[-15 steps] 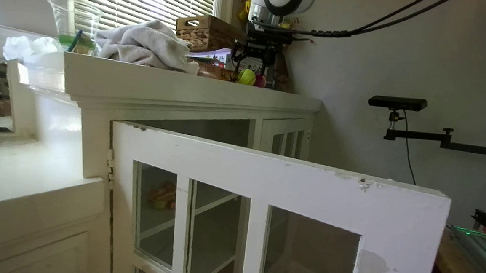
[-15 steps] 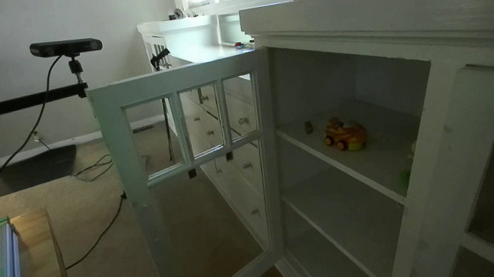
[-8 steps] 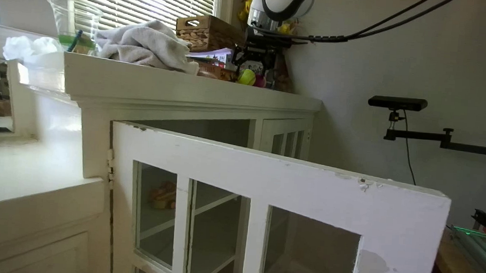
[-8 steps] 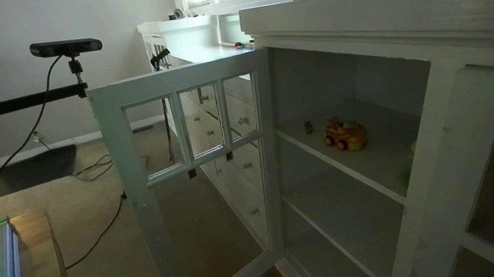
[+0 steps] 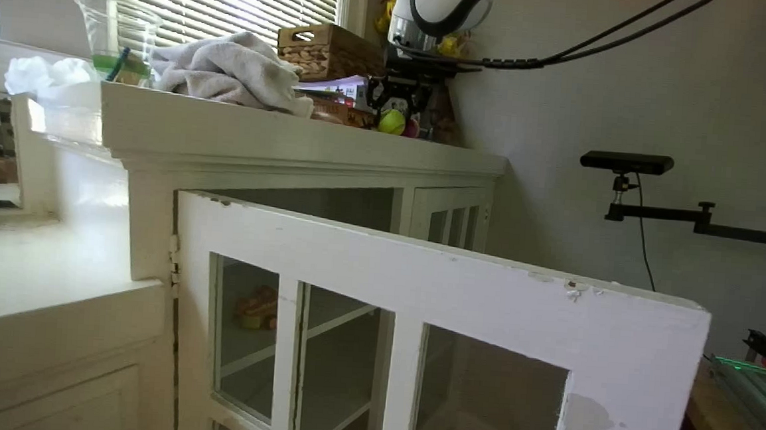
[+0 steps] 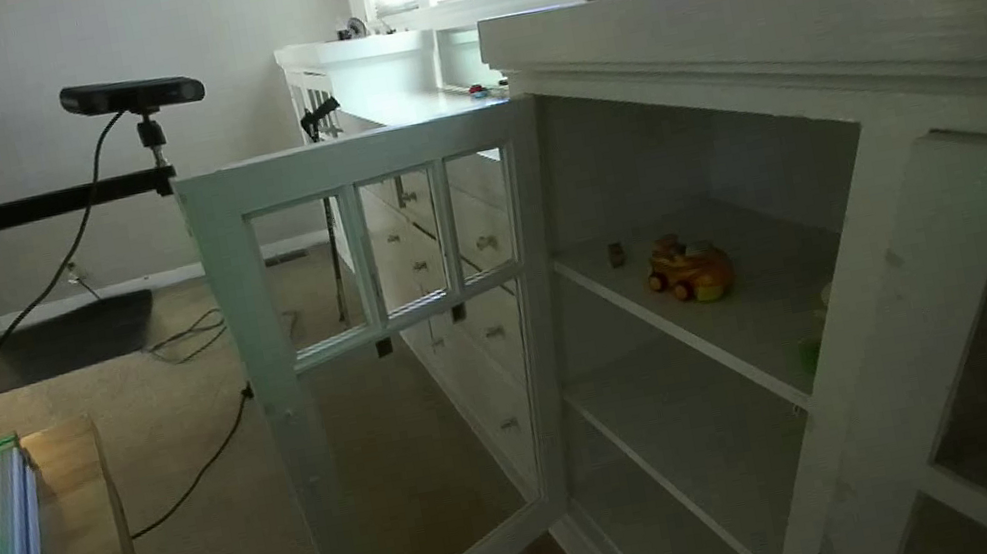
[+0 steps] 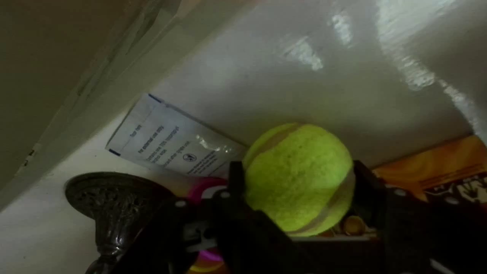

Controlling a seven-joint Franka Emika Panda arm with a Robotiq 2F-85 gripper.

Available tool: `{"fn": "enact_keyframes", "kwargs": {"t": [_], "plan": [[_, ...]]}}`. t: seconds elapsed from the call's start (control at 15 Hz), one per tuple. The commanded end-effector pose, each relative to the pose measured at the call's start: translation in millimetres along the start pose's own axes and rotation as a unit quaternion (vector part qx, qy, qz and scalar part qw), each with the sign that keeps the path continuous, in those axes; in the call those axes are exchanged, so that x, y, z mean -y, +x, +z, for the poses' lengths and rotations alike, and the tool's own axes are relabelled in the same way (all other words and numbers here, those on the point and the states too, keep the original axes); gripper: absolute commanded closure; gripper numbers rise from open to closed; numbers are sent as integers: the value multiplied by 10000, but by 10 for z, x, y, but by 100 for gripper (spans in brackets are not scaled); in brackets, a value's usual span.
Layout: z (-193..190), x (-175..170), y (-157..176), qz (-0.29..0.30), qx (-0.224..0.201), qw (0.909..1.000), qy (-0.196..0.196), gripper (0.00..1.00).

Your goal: Move the yellow ball to the right

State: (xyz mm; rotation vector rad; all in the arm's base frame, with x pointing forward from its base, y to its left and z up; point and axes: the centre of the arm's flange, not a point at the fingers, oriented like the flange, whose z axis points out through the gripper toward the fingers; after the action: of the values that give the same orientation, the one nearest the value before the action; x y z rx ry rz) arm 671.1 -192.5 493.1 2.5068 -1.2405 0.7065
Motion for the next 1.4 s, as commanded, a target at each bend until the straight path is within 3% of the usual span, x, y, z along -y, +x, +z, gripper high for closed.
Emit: {"fn": "enact_keyframes", "kwargs": {"t": [0.0,0.6,0.93,1.33], "plan": [[-78,105,-27,54,-103,9999,12,58],[-721,-145,-11,187,-272,9991,261,58],[-933,-666,247,716,-486,9960,204,58],[-888,-1240,603,1313,-623,9894,61,58]]}}
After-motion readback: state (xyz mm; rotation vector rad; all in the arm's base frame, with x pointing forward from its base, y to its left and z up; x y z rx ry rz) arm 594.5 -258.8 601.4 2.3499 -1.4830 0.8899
